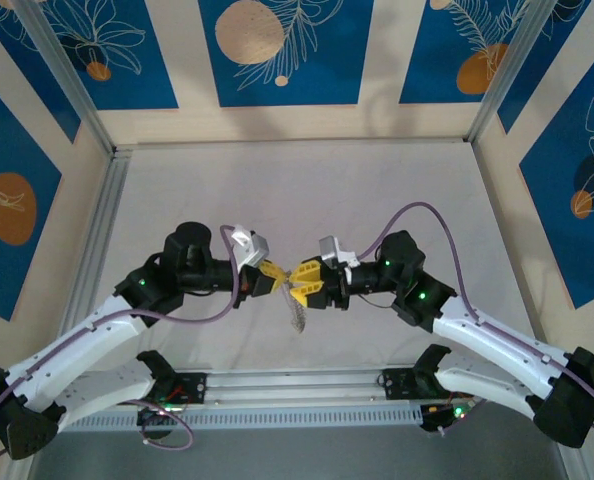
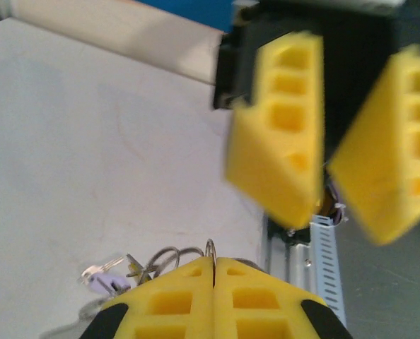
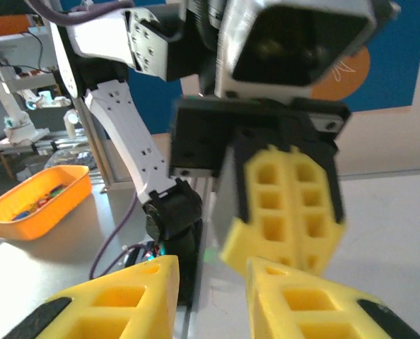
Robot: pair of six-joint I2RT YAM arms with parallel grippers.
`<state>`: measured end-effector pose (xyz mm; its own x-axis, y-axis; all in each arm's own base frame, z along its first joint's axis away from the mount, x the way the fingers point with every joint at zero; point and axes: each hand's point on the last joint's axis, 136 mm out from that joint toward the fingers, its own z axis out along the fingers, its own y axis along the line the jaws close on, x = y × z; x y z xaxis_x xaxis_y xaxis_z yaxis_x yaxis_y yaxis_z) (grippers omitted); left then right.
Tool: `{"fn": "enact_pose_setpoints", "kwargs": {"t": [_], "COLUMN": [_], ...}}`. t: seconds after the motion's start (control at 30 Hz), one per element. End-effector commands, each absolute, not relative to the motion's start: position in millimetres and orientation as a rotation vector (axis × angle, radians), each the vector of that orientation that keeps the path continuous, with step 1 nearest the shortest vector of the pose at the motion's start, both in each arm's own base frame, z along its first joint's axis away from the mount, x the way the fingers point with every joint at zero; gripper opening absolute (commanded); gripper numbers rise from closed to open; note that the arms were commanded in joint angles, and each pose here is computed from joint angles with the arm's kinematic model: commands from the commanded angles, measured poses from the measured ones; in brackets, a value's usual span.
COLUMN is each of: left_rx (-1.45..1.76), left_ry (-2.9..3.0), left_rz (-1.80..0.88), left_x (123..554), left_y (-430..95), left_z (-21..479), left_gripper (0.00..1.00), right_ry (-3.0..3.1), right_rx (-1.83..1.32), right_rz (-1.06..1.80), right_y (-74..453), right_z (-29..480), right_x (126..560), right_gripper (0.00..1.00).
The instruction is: Put the keys on the keyring
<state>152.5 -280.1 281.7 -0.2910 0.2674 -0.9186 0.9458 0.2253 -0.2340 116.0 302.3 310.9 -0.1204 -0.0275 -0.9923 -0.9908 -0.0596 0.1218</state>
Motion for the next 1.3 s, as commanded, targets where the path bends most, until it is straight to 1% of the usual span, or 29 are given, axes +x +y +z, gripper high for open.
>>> {"fn": "enact_pose_setpoints", "kwargs": {"t": [0.0, 0.07, 0.17, 0.27, 0.37, 0.47, 0.6, 0.67, 0.8, 1.03, 1.27], "left_rx": [1.096, 1.082, 1.069, 1.078, 1.102, 1.127, 1.150, 1.159, 1.188, 1.211, 1.223], "left_ry": [1.682, 1.686, 1.679, 1.669, 1.656, 1.618, 1.564, 1.538, 1.519, 1.486, 1.465], "left_rz": [-1.073, -1.080, -1.089, -1.091, -1.096, -1.126, -1.170, -1.188, -1.209, -1.231, -1.250], "left_x": [159, 162, 167, 167, 162, 152, 140, 135, 128, 125, 120], "left_y": [-272, -268, -266, -265, -264, -263, -262, -262, -265, -269, -272], "left_z": [293, 292, 295, 298, 302, 310, 320, 326, 330, 334, 336], "left_gripper": [0.00, 0.00, 0.00, 0.00, 0.00, 0.00, 0.00, 0.00, 0.00, 0.00, 0.00], "right_ry": [1.234, 1.244, 1.261, 1.296, 1.354, 1.400, 1.430, 1.436, 1.453, 1.429, 1.392], "right_rx": [-1.215, -1.215, -1.211, -1.194, -1.157, -1.134, -1.149, -1.175, -1.218, -1.248, -1.275], "right_rz": [1.335, 1.335, 1.335, 1.323, 1.317, 1.345, 1.408, 1.446, 1.499, 1.531, 1.561], "right_y": [301, 301, 298, 293, 285, 279, 282, 288, 297, 304, 312], "right_z": [327, 325, 324, 320, 311, 305, 301, 299, 292, 294, 299], "right_x": [112, 112, 111, 112, 117, 121, 124, 124, 123, 119, 116], "right_gripper": [0.37, 0.42, 0.52, 0.59, 0.61, 0.57, 0.42, 0.39, 0.36, 0.28, 0.26]}}
